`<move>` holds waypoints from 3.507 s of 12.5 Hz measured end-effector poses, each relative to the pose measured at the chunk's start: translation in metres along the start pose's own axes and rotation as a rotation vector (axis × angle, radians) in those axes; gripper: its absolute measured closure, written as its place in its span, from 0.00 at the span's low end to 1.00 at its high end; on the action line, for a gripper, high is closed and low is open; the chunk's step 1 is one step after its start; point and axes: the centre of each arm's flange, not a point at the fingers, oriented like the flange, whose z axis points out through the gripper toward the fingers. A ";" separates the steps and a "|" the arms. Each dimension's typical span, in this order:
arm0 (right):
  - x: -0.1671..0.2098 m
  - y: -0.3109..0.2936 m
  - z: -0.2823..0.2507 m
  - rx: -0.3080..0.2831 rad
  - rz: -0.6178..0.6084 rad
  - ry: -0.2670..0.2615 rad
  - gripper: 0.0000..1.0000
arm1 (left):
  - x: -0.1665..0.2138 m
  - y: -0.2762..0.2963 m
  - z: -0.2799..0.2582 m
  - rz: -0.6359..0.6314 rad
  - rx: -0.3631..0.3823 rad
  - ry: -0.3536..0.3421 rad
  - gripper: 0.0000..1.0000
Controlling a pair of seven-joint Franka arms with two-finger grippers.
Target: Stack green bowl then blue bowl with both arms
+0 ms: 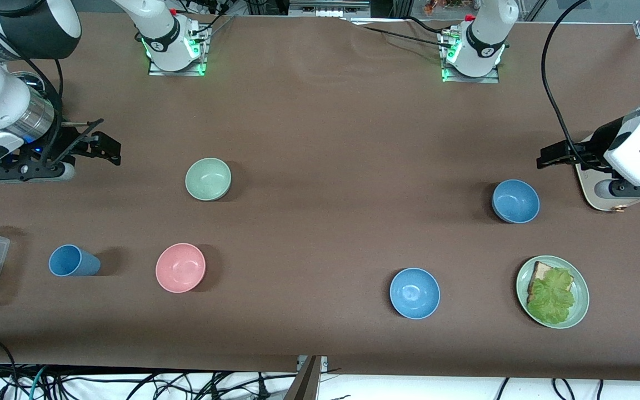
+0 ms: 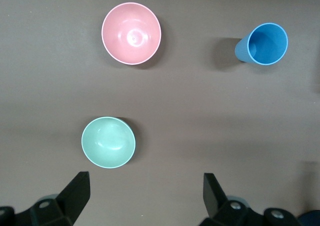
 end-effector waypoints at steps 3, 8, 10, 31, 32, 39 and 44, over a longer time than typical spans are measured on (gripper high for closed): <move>0.000 0.000 0.000 0.000 -0.001 0.000 0.00 | 0.000 0.000 0.000 0.000 0.000 0.000 0.00; -0.001 -0.001 0.001 -0.001 -0.002 -0.012 0.00 | 0.000 0.000 0.000 0.000 0.000 0.000 0.00; -0.003 -0.001 0.002 -0.002 -0.002 -0.027 0.00 | 0.000 0.000 0.000 0.000 0.000 0.000 0.00; -0.003 -0.002 0.014 -0.003 -0.004 -0.013 0.00 | 0.000 0.000 0.000 0.000 0.000 0.000 0.00; -0.005 -0.002 0.019 -0.003 -0.005 -0.010 0.00 | 0.000 0.000 0.000 0.000 0.000 0.000 0.00; -0.019 -0.006 0.038 0.010 -0.006 -0.026 0.00 | 0.000 0.000 0.000 0.000 0.000 0.000 0.00; -0.020 -0.007 0.040 0.025 -0.001 -0.033 0.00 | 0.000 0.000 0.000 0.000 0.000 0.000 0.00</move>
